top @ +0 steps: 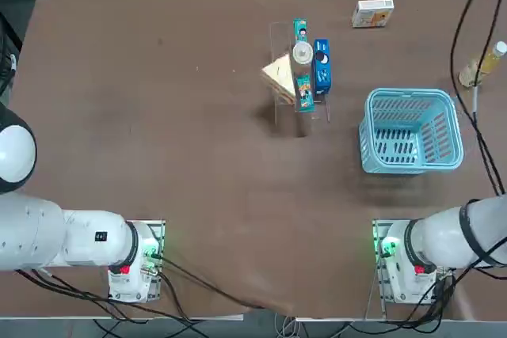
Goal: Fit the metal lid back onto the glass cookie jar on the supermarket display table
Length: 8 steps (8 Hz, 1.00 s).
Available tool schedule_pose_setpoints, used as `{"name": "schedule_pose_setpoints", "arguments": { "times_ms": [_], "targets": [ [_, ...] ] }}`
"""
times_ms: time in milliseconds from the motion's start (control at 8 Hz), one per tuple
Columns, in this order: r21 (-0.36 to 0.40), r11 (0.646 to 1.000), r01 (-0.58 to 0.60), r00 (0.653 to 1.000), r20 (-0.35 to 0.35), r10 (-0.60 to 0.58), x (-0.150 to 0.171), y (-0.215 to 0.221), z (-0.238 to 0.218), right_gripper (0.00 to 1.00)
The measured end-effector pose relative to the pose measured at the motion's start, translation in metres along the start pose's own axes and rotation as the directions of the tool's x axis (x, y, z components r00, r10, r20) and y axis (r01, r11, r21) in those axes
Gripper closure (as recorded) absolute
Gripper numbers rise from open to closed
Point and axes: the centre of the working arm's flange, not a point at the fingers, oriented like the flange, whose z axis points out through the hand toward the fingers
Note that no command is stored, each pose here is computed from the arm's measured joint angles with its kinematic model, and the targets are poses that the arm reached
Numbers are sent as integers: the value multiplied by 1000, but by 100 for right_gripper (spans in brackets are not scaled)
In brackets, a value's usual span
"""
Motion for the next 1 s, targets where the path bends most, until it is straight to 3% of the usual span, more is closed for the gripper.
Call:
{"name": "schedule_pose_setpoints", "arguments": {
  "times_ms": [250,1000],
  "targets": [
    [3,999,47,999,9,-47,-6,18,-21,0],
    [9,995,95,995,6,-95,-10,-2,-28,0]
  ]
}}
